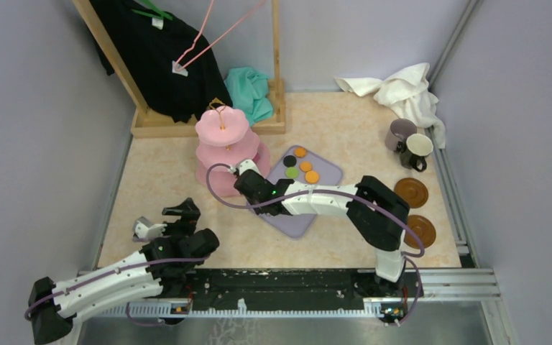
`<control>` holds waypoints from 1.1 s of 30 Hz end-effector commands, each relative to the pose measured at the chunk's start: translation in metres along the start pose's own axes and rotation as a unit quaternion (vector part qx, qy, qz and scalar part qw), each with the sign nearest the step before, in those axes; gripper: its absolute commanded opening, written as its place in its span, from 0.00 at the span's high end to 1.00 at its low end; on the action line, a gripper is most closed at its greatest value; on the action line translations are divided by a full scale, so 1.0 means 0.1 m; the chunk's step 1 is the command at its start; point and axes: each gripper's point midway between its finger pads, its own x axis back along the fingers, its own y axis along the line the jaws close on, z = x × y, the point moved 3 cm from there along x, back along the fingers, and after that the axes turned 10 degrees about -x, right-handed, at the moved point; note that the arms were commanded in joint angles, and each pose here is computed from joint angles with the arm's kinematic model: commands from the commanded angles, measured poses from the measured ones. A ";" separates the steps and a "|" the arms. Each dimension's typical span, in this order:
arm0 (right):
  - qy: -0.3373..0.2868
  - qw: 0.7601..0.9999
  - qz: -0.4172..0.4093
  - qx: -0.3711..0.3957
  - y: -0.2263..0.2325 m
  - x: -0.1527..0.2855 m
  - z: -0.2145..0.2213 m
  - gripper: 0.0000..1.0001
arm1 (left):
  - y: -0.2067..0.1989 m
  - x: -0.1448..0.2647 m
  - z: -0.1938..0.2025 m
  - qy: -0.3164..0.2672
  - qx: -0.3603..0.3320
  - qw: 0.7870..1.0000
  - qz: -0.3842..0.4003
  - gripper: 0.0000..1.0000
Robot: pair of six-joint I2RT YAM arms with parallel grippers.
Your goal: Serve the afternoon tea
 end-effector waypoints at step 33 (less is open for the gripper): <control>-0.065 0.997 -0.039 -0.005 0.15 0.12 -0.47 0.66 | 0.19 -0.04 -0.06 -0.028 0.027 0.999 -0.005 0.01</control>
